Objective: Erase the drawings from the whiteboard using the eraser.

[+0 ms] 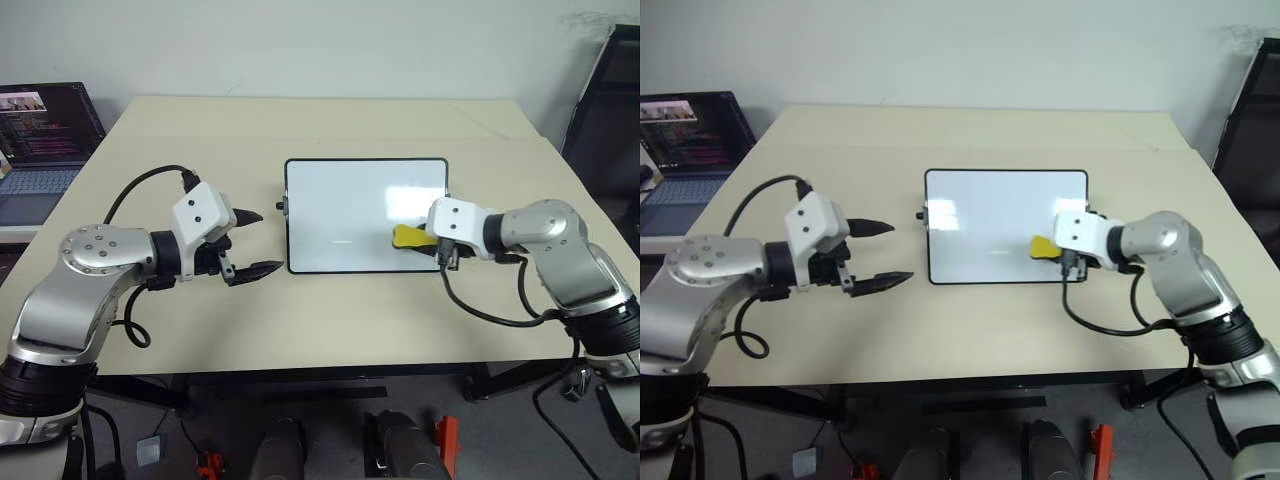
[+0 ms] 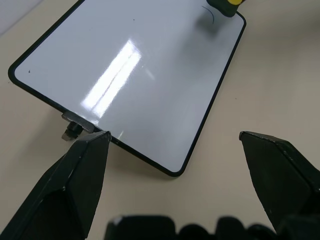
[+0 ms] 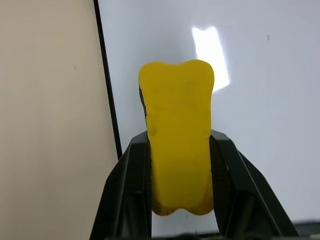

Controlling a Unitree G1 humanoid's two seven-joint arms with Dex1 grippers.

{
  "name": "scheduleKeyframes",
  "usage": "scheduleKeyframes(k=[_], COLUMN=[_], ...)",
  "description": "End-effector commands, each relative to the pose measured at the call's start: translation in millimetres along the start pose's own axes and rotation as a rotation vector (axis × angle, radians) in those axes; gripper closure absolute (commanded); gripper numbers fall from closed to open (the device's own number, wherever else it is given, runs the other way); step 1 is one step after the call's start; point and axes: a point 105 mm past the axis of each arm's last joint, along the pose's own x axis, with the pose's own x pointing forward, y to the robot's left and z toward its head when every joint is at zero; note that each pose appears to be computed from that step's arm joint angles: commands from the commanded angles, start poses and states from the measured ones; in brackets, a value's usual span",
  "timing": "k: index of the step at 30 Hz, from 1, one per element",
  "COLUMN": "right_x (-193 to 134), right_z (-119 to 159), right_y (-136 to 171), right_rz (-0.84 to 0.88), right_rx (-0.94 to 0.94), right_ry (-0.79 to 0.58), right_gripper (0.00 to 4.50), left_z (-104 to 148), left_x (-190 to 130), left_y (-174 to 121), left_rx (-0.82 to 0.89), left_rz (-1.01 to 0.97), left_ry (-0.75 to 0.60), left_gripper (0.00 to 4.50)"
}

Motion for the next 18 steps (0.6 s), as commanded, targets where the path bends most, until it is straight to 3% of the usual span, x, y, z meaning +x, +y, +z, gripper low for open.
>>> scheduleKeyframes(k=[1, 9, 18], right_x=[13.7, 37.6, 22.7], right_z=[-1.4, -28.9, -65.4], right_y=[-2.9, -3.0, -19.8], right_rz=[-0.04, -0.047, -0.076], right_rx=[-0.066, -0.172, -0.268], right_ry=[0.051, 0.199, 0.365], right_gripper=[3.38, 3.38, 3.38], left_z=[9.4, 8.5, 8.8], left_x=[-1.4, -4.0, -4.9], left_y=[2.4, 2.6, 2.0], left_rx=[0.041, 0.039, 0.038], left_rz=[0.01, 0.021, 0.026], left_ry=[-0.022, -0.018, -0.018], left_gripper=[0.0, 0.0, 0.0])
